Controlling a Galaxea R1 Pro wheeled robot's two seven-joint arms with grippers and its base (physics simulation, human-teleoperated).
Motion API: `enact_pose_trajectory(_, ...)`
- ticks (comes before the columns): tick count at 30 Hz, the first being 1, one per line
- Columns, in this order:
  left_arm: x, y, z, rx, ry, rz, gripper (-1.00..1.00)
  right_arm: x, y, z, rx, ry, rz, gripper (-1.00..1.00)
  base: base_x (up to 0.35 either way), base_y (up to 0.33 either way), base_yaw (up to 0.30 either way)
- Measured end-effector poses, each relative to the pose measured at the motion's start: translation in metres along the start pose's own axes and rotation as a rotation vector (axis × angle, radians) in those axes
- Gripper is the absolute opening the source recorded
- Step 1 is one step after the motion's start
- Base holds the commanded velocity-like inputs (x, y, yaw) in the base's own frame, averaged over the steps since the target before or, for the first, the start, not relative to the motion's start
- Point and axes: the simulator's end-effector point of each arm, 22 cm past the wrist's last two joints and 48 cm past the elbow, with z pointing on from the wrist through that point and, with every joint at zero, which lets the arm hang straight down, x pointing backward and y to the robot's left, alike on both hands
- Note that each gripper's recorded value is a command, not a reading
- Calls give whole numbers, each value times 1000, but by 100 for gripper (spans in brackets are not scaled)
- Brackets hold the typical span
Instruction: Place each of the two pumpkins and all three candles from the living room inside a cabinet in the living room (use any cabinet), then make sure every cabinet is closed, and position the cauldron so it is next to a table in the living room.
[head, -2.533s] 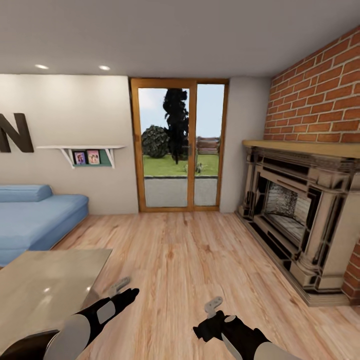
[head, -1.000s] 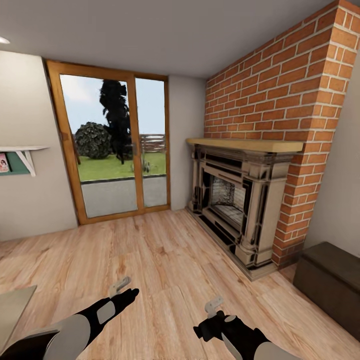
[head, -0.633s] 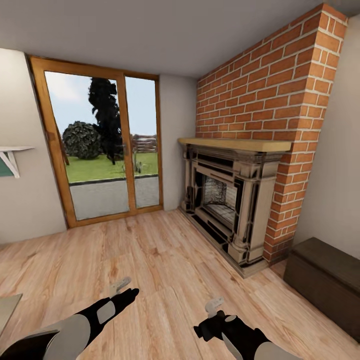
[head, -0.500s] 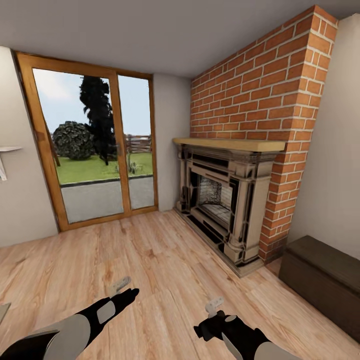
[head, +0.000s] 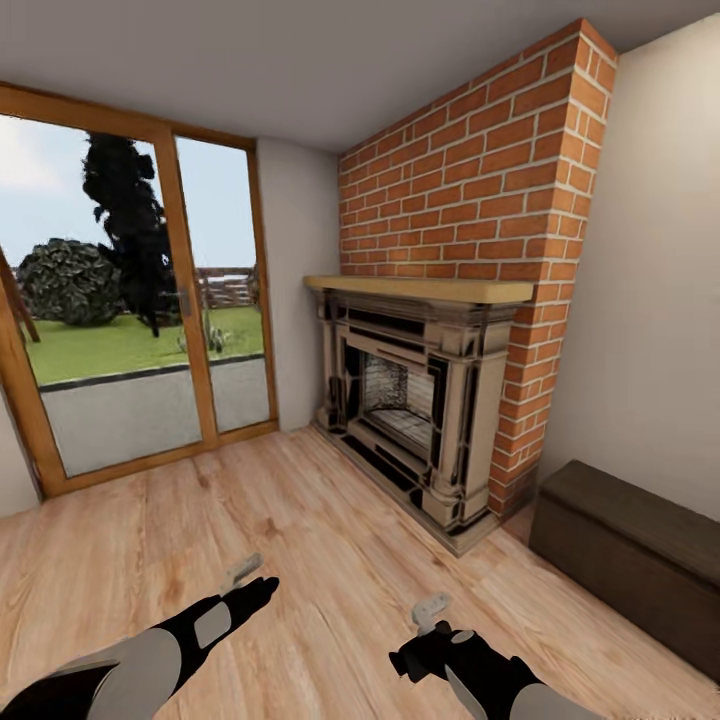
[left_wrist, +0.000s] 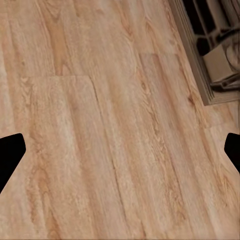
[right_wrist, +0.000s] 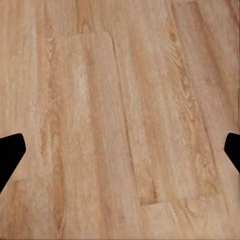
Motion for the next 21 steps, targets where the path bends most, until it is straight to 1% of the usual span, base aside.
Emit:
enact_pose_trajectory(18, 1, -1, 0, 2, 1, 0, 100, 1, -2, 0, 2, 1, 0, 100, 308, 156, -297)
enact_pose_trajectory(21, 1, -2, 0, 2, 1, 1, 100, 1, -2, 0, 2, 0, 0, 100, 208, 88, -297)
